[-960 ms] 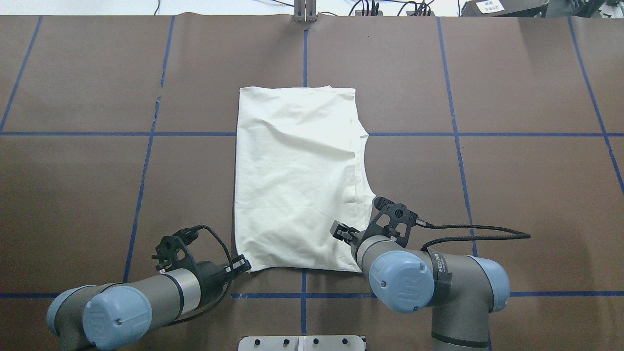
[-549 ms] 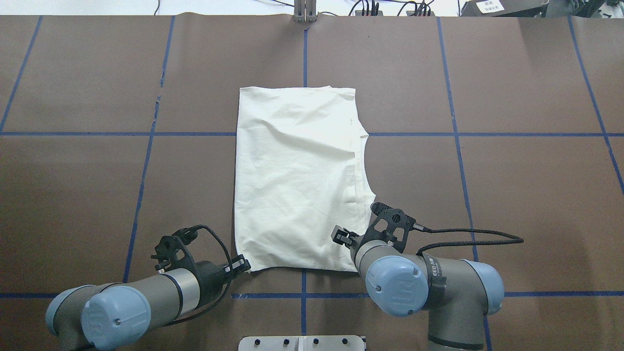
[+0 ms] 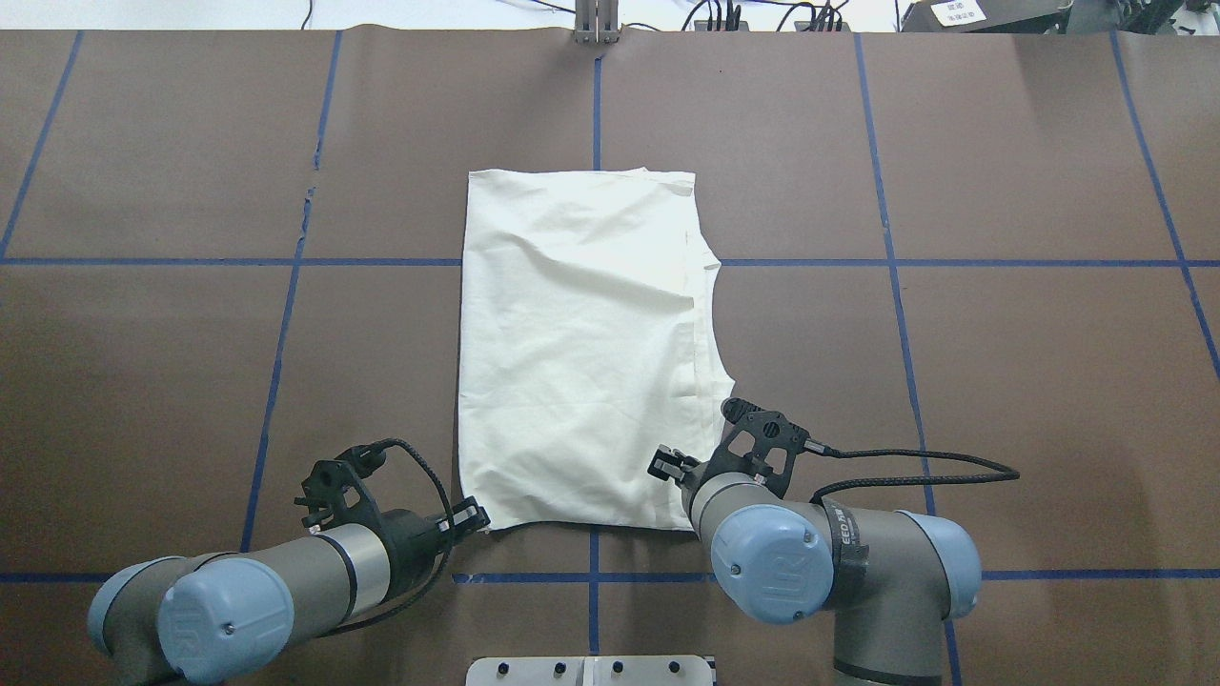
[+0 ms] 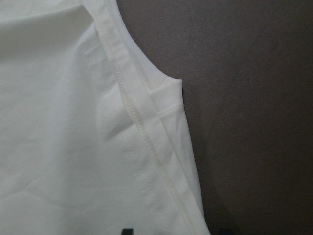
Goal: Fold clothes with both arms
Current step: 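Grasp the near corners of the shirt with both grippers, then lift the near edge with both grippers and fold it onto the far edge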
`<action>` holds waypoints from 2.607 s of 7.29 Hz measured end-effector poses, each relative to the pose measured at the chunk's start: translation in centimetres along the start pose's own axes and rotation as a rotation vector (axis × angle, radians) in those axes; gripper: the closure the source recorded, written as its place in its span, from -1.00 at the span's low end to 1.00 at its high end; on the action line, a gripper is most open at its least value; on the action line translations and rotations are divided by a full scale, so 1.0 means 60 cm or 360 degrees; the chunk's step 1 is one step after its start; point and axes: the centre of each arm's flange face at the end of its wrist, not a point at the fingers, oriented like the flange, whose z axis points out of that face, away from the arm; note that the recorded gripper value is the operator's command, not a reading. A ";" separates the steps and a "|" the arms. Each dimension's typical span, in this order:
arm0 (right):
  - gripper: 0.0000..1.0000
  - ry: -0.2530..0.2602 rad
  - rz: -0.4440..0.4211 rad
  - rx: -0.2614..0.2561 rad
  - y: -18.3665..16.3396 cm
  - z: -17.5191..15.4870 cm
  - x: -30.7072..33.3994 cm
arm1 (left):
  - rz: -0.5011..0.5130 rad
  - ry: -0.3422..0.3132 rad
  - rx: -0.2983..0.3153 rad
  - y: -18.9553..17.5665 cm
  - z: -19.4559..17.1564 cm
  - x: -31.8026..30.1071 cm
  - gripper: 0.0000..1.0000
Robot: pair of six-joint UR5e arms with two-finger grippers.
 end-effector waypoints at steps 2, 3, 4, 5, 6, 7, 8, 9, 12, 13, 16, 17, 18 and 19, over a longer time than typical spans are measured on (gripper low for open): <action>-0.02 0.0003 -0.0004 0.0012 0.004 0.005 0.002 | 0.0001 0.0002 0.0000 -0.001 -0.001 0.001 1.00; 0.68 0.0002 -0.0004 0.0013 0.006 0.006 0.002 | 0.0002 0.0002 0.0001 -0.001 -0.001 0.001 1.00; 1.00 -0.0002 0.0001 0.0012 0.007 0.005 0.000 | 0.0002 0.0003 0.0001 -0.001 -0.001 0.001 1.00; 1.00 -0.0006 0.0005 0.0010 0.008 0.004 -0.002 | 0.0002 0.0003 0.0000 -0.001 -0.001 0.001 1.00; 1.00 -0.0010 0.0008 0.0009 0.008 0.002 -0.003 | 0.0001 0.0005 0.0000 -0.001 -0.003 0.002 1.00; 1.00 -0.0015 0.0010 0.0007 0.008 0.000 -0.005 | 0.0000 0.0008 -0.0001 -0.001 -0.005 0.003 1.00; 1.00 -0.0021 0.0012 0.0006 0.006 -0.003 -0.007 | 0.0001 0.0011 -0.0003 -0.001 -0.006 0.004 1.00; 1.00 -0.0043 0.0020 0.0003 0.001 -0.014 -0.012 | 0.0001 0.0024 -0.0010 -0.002 -0.014 0.010 1.00; 1.00 -0.0165 0.0065 -0.0044 -0.045 -0.141 -0.009 | -0.0004 0.0039 -0.0109 0.009 -0.142 0.096 1.00; 1.00 -0.0168 0.0066 -0.0077 -0.053 -0.198 0.000 | -0.0010 0.0026 -0.0126 0.012 -0.200 0.125 1.00; 1.00 -0.0106 0.0060 -0.0100 -0.045 -0.234 -0.011 | 0.0037 -0.0093 -0.0202 0.030 -0.284 0.182 1.00; 1.00 -0.0082 0.0071 -0.0053 -0.066 -0.208 -0.036 | 0.0094 -0.0112 -0.0165 0.018 -0.273 0.199 1.00; 1.00 -0.0059 0.0082 -0.0016 -0.105 -0.187 -0.061 | 0.0164 -0.0129 -0.0102 -0.016 -0.255 0.215 1.00; 1.00 -0.0031 0.0095 0.0006 -0.146 -0.166 -0.086 | 0.0223 -0.0164 -0.0047 -0.060 -0.228 0.230 1.00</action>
